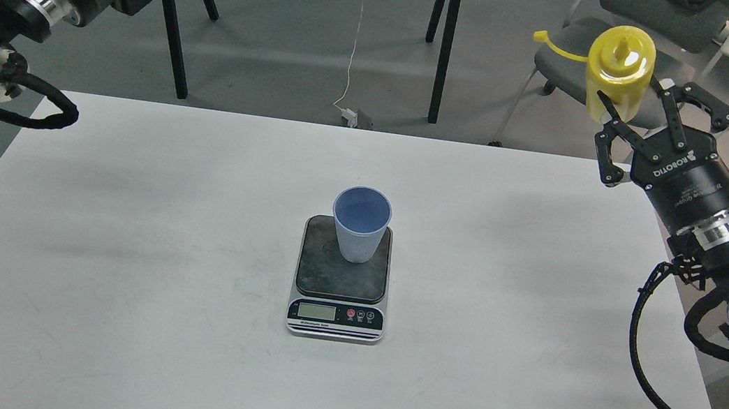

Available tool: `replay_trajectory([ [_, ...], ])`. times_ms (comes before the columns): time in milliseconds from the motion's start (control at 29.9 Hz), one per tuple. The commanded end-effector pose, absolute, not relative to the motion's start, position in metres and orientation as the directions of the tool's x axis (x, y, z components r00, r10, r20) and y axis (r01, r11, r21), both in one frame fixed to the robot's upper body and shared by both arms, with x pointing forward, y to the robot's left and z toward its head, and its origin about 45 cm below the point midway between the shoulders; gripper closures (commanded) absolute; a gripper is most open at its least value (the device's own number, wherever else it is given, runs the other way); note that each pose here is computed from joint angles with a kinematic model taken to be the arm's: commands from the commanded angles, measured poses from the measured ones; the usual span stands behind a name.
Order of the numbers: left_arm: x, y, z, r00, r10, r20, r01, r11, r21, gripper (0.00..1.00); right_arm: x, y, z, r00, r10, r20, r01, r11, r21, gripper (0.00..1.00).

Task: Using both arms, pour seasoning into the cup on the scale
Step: 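Turn the bottle upright and lower it back onto the table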

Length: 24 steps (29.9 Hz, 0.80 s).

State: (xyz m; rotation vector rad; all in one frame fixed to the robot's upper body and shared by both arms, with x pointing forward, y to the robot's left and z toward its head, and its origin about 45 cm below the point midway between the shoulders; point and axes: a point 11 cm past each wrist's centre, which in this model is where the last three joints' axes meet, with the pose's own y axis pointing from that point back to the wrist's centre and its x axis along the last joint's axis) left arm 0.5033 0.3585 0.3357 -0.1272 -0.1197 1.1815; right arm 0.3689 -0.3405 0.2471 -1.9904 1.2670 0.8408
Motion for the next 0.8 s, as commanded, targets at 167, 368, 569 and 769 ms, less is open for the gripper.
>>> replay_trajectory([
  [167, 0.503, 0.359, 0.333, 0.375, 0.927, 0.029, -0.914, 0.375, -0.154, 0.05, 0.31, -0.366, 0.195, 0.149, -0.396, -0.906, -0.985, -0.141, -0.1, 0.52],
  [368, 0.501, 0.36, 0.328, 0.374, 0.927, 0.031, -0.916, 0.374, -0.143, 0.05, 0.298, -0.35, 0.168, 0.099, -0.333, -0.938, -0.993, -0.099, -0.069, 0.52],
  [569, 0.5, 0.364, 0.326, 0.367, 0.93, 0.031, -0.92, 0.368, -0.138, 0.05, 0.295, -0.356, 0.139, 0.024, -0.329, -0.944, -0.999, -0.043, -0.011, 0.52],
  [769, 0.501, 0.361, 0.327, 0.373, 0.927, 0.033, -0.917, 0.374, -0.138, 0.05, 0.292, -0.331, 0.109, -0.031, -0.254, -0.967, -0.999, -0.013, 0.035, 0.52],
])
